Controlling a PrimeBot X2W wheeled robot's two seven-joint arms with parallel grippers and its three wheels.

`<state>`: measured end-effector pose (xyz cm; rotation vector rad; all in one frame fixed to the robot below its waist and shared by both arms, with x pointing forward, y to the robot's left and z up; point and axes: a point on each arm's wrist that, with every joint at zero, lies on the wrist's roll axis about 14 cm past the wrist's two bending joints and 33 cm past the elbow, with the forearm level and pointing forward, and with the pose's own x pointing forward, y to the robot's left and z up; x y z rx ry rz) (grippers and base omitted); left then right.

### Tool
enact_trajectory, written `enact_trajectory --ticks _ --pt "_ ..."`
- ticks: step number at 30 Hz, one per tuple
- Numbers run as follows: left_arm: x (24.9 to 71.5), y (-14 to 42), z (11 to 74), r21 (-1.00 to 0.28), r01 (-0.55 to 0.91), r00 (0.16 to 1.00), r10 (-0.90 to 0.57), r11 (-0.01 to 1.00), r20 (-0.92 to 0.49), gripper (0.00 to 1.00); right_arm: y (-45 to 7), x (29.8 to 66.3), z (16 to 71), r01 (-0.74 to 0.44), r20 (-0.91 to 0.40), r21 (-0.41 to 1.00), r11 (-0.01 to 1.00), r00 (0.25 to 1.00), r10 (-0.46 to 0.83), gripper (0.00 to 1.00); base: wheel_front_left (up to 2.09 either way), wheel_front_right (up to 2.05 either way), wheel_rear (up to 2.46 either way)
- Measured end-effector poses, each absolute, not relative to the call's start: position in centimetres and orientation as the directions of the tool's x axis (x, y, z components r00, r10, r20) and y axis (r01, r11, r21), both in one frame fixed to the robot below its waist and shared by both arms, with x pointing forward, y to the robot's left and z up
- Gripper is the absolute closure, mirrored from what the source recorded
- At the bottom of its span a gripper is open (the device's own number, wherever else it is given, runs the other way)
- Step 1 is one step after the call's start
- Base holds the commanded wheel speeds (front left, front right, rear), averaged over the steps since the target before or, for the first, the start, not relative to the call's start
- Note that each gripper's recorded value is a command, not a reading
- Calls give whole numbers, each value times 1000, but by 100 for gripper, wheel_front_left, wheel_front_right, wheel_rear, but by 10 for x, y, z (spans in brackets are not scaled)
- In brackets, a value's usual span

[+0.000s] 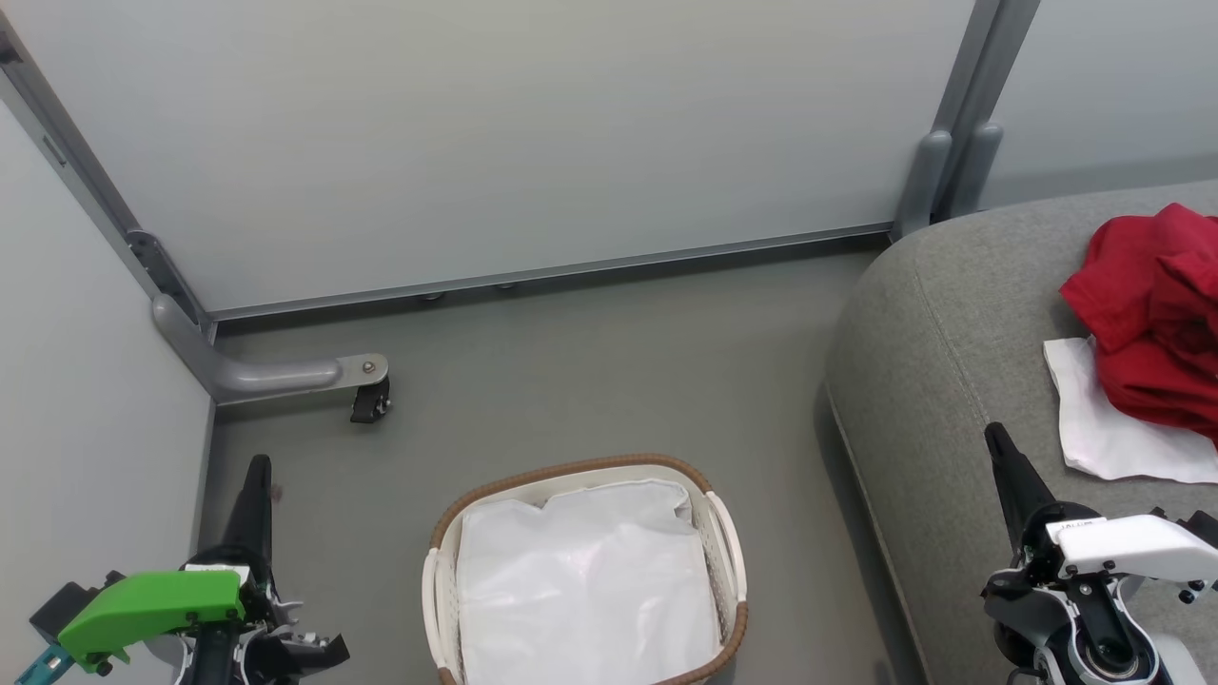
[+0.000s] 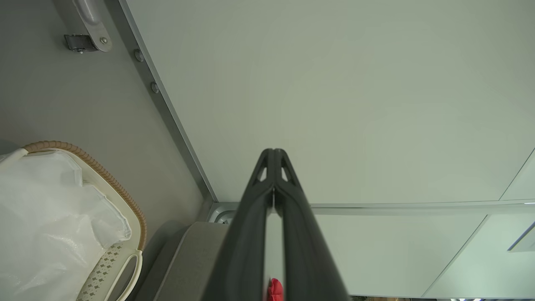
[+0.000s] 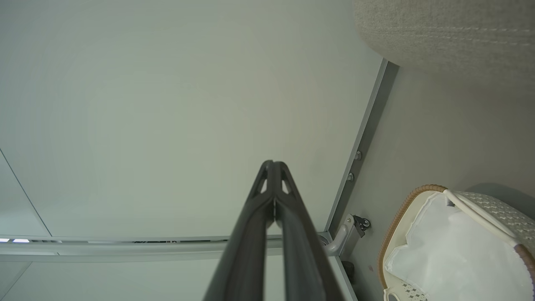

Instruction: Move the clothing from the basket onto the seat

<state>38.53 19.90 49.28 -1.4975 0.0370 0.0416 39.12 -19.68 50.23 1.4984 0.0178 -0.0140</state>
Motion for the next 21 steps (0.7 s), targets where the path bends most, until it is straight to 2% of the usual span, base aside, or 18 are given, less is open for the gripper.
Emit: enact_trajectory --ticks 12,21 --pt "387 199 502 -1000 -17 1000 -1 -5 -17 100 -199 390 508 0 0 1000 -5 1000 2 100 0 0 0" --pt "387 199 504 -1000 -13 1000 -1 -5 -13 100 -199 390 508 -1 1 1000 -6 1000 2 100 0 0 0"
